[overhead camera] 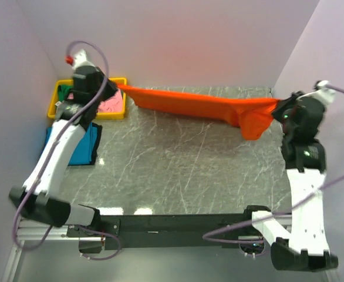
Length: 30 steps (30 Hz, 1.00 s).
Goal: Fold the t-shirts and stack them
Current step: Flatten the tshirt out
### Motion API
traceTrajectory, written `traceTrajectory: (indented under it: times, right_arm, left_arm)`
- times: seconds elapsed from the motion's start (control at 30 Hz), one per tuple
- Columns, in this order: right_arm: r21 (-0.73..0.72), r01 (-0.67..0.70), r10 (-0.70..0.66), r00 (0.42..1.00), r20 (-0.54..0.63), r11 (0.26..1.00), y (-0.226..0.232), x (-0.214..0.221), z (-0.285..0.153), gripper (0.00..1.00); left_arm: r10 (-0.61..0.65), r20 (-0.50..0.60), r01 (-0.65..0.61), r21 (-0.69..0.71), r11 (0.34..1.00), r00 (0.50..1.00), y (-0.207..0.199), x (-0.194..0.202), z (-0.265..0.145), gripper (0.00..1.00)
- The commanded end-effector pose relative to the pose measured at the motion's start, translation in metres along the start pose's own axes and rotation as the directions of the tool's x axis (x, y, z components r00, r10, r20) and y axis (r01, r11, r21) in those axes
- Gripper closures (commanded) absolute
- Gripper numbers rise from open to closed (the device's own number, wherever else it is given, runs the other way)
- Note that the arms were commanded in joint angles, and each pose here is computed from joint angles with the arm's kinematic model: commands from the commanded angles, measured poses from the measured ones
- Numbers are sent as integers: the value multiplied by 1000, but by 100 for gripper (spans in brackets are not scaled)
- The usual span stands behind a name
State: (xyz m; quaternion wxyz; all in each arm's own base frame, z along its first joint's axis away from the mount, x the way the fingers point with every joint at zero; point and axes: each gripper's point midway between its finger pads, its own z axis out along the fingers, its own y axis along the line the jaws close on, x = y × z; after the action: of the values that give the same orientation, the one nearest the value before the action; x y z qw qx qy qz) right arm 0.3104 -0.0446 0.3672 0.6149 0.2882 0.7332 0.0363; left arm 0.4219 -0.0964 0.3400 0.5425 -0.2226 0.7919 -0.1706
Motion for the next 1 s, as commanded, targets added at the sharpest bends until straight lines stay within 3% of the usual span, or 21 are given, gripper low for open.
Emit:
traceTrajectory:
  times: [0.0, 0.1, 0.3, 0.4, 0.53, 0.63, 0.73, 0.87, 0.97]
  right_arm:
    - [7, 48, -48, 959, 278, 999, 2, -96, -69, 100]
    - [-29, 91, -71, 905, 419, 995, 8, -139, -121, 100]
    - [-79, 218, -124, 777, 617, 973, 14, -185, -210, 100]
    - [-106, 312, -165, 727, 667, 944, 23, -192, -238, 100]
    - [-119, 424, -246, 708, 662, 898, 34, -188, -243, 100]
    - [-164, 486, -283, 715, 639, 858, 46, -175, -232, 100]
    - [-242, 535, -331, 756, 565, 809, 59, -146, -197, 100]
    - [-310, 531, -427, 836, 344, 789, 53, -66, -98, 100]
    - [-355, 514, -471, 858, 205, 781, 43, -2, -31, 100]
  left_arm:
    - [-15, 276, -30, 161, 987, 961, -44, -99, -96, 99]
    - [-47, 382, -55, 250, 967, 923, -58, -133, -157, 99]
    - [-80, 488, -121, 367, 922, 869, -66, -161, -247, 99]
    - [-84, 507, -145, 397, 906, 858, -65, -163, -275, 99]
    - [-59, 516, -175, 394, 902, 855, -62, -160, -285, 99]
    - [-2, 474, -196, 367, 909, 881, -59, -144, -260, 99]
    - [51, 376, -187, 335, 923, 925, -54, -114, -211, 99]
    - [122, 240, -184, 256, 949, 963, -30, -53, -127, 99]
    - [178, 154, -201, 155, 967, 972, -5, -14, -63, 99]
